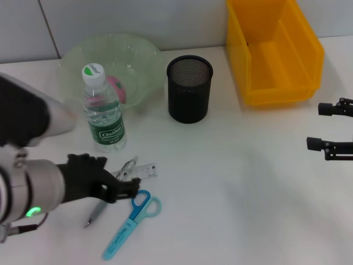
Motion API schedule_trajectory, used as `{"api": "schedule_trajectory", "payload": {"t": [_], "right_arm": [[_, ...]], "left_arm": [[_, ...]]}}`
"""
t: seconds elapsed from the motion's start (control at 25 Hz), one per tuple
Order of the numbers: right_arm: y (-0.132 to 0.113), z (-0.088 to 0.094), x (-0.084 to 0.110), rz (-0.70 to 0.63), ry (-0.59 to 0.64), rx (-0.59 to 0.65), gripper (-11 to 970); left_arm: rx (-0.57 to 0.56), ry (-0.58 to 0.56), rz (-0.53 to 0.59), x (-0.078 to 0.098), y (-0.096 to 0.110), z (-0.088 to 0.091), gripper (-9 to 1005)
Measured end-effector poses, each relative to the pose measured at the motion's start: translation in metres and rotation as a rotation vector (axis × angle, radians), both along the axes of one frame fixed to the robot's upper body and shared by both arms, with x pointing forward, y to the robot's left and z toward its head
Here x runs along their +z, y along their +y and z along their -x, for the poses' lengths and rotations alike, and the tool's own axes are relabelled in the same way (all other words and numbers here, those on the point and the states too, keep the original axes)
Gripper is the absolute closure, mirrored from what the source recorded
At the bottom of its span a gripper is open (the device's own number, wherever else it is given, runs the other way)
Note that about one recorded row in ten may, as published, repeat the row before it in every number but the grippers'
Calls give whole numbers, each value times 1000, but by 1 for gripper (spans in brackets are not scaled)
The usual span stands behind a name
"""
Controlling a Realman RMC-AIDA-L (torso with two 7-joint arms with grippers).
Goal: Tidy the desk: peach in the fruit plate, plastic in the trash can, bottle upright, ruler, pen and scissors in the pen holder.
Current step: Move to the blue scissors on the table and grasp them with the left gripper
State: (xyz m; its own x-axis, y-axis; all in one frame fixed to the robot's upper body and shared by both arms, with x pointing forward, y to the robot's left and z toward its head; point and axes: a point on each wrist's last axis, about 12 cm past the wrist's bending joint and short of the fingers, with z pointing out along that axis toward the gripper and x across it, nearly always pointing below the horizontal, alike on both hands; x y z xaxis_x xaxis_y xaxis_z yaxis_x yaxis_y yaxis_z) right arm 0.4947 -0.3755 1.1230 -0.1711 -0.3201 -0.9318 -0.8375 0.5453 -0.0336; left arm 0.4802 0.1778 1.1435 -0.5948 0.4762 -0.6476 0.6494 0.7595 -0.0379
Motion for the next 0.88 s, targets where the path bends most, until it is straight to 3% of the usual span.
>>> {"api": "schedule_trajectory", "payload": {"t": [0.16,0.4,0.68,0.88], "right_arm": [[-3,2,1,-11,-8,-19,133],[-5,5,-2,-15,-2,-21,133],[3,3,5,8,33,96,133],[4,1,9,7,15,111,133]], "left_arm": [[-22,48,-32,2,-15,1,169],[-41,81,-19,4,-20,2,170],[-85,141,-48,4,-24,7,170],[-109,160,-89,-1,-27,11,170]]}}
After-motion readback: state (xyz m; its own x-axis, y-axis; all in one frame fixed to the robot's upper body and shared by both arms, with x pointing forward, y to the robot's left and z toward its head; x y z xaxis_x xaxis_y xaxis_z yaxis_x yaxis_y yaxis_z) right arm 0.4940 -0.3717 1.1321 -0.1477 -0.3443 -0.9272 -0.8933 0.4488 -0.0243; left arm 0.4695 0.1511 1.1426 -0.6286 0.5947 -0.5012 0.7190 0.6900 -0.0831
